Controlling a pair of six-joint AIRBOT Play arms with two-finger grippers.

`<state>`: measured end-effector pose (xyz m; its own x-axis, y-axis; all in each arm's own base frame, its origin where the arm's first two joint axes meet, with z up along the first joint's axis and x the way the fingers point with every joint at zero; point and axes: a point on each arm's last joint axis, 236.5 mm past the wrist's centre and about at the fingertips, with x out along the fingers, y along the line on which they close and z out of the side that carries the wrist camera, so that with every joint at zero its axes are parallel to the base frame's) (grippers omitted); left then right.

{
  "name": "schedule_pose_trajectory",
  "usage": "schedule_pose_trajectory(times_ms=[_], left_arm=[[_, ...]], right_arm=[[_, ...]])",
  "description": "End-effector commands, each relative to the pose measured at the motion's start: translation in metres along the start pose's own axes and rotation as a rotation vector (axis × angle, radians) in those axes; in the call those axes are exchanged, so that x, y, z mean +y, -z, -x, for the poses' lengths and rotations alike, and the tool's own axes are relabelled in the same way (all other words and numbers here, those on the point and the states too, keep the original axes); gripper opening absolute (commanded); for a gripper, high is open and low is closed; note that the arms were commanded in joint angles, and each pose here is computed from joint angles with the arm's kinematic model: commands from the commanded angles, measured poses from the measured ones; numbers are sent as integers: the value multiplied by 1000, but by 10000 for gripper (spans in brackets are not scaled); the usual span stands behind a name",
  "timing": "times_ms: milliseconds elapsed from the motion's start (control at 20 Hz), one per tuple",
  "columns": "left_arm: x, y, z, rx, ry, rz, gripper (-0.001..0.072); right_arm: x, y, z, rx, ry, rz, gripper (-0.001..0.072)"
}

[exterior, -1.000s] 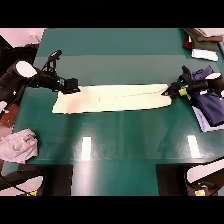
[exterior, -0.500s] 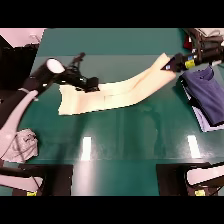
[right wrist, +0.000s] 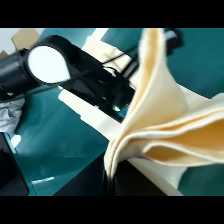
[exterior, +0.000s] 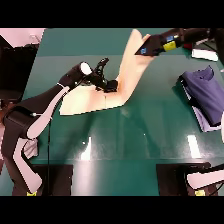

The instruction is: Fold the shirts.

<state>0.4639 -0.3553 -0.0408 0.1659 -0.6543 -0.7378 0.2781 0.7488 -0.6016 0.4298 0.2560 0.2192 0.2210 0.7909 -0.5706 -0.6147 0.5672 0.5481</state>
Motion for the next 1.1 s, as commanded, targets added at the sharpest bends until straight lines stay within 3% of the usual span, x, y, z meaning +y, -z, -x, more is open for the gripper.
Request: schedule_pose_trajectory(times_ms=[0,300,750,1050], left_arm=[[2,-8,-7,-20,0,-6,24],[40,1,35,69,-80,-21,23],[117,-18,281,-74,-483,-112,24],[114,-8,386,-240,-560,-74,24]], right_arm=[[24,-4,-27,-15,-29,28,9],[34,-6,-62,-7,-61,50,9],[67,-6,-130,-13,-123,95,9],[93,17,-224,-42,-145,149,13]])
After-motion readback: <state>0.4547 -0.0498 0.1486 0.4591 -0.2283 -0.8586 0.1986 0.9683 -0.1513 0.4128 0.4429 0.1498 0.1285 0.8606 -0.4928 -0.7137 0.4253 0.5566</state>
